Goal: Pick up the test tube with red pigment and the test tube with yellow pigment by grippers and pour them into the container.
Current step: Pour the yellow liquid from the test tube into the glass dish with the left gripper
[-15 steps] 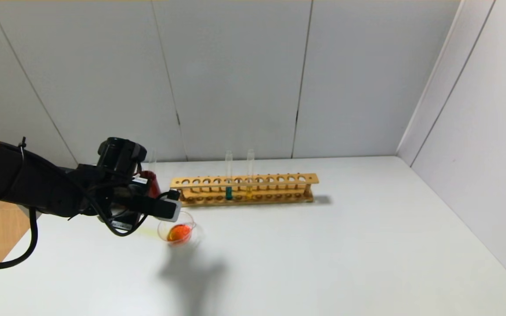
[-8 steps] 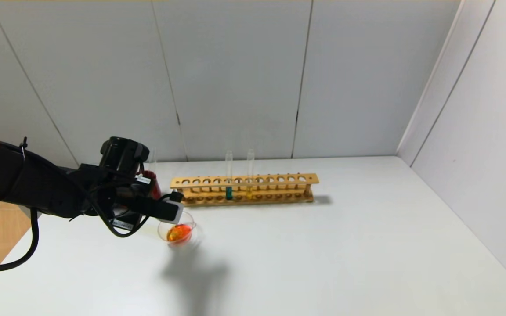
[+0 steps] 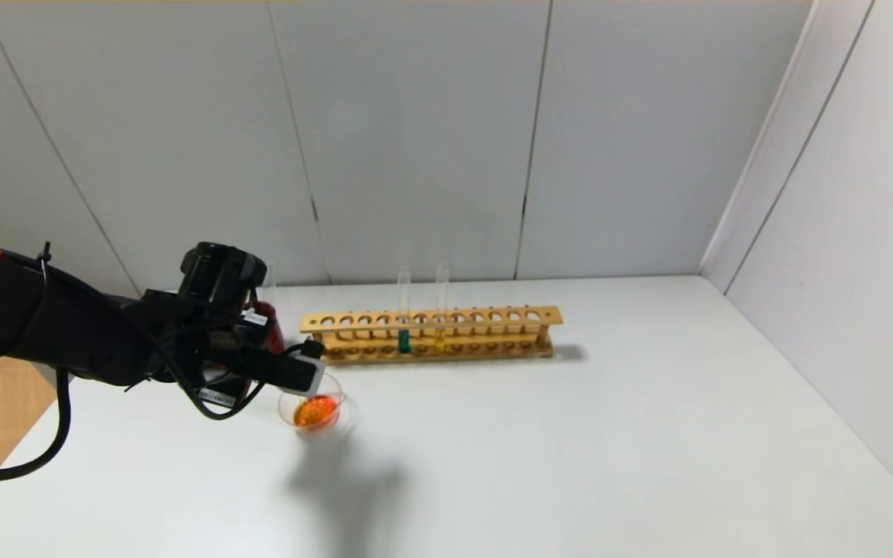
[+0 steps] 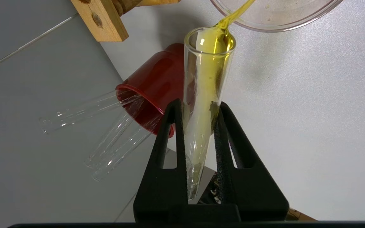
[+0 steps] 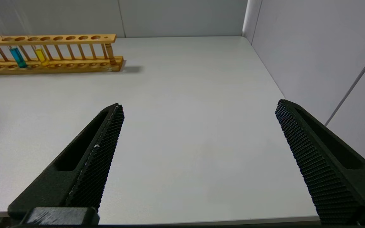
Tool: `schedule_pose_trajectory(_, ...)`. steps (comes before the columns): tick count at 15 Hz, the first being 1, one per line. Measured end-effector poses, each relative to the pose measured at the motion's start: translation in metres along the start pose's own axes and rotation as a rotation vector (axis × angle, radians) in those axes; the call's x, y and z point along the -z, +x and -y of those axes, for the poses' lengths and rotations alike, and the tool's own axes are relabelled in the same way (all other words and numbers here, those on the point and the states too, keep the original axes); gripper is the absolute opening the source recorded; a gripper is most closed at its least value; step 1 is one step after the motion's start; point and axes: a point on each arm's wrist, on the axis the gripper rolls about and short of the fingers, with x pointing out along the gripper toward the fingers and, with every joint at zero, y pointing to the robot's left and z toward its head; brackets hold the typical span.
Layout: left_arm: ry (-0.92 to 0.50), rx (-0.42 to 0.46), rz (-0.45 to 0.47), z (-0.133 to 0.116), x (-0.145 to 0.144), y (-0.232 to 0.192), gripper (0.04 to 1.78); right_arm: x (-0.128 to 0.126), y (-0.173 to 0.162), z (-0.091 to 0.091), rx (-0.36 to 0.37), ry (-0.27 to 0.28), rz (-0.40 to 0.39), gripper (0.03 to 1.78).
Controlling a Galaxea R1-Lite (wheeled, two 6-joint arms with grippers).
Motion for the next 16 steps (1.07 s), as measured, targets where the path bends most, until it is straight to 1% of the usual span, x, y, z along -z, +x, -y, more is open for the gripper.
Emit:
schedule_pose_trajectory(4,0.016,-0.006,0.007,-0.002,-0.004,-0.001,0.31,0.000,0.000,0.000,0.000,0.000,0.000,1.75)
schedule_pose_trajectory(7,0.041,-0.016,-0.017,-0.005,-0.005,-0.002,0.31,0.000,0.000,0.000,0.000,0.000,0.000,1.75)
schedule_pose_trajectory(9,0.048,-0.015,-0.014,-0.005,-0.008,-0.001,0.31,0.000,0.000,0.000,0.000,0.000,0.000,1.75)
schedule_pose_trajectory(16,0.073,-0.001,-0.025,0.001,-0.015,0.001,0.31,0.000,0.000,0.000,0.000,0.000,0.000,1.75)
